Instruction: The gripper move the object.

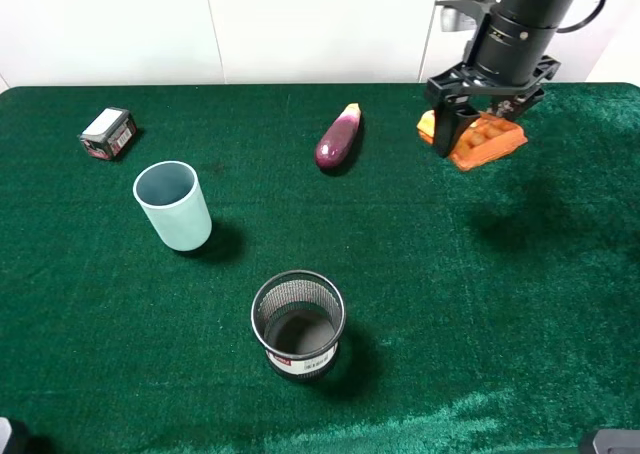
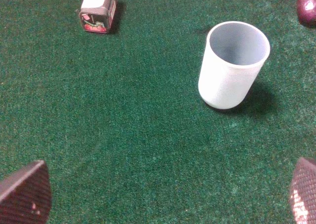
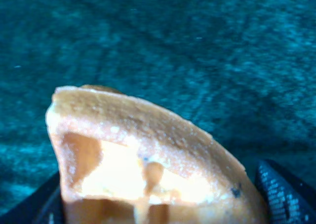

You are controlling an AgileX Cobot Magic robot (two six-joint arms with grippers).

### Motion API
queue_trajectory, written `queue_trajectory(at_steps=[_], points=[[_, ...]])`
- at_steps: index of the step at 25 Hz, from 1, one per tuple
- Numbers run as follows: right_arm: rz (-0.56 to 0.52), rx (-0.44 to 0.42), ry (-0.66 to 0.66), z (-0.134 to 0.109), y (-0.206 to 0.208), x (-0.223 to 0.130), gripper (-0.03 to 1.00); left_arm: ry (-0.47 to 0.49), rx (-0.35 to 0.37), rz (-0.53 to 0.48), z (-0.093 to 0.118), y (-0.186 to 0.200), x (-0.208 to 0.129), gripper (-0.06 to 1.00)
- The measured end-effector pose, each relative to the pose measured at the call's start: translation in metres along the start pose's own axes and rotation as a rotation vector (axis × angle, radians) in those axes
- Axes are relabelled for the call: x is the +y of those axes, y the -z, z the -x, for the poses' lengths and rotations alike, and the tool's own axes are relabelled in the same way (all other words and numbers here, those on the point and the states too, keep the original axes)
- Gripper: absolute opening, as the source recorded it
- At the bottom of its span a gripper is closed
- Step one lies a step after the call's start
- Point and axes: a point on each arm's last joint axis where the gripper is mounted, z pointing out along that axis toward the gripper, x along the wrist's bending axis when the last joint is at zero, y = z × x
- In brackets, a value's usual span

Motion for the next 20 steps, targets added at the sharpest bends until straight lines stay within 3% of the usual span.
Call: queue_trajectory(at_steps=[11, 20], points=[[0.031, 0.034, 0.008, -0.053, 0.012, -0.001, 0.52, 0.000, 0.000, 0.000, 0.000, 0.000, 0.000, 0.98], [0.036, 0.118, -0.036, -0.069, 0.012, 0.000, 0.52, 0.000, 0.000, 0.000, 0.000, 0.000, 0.000, 0.98]])
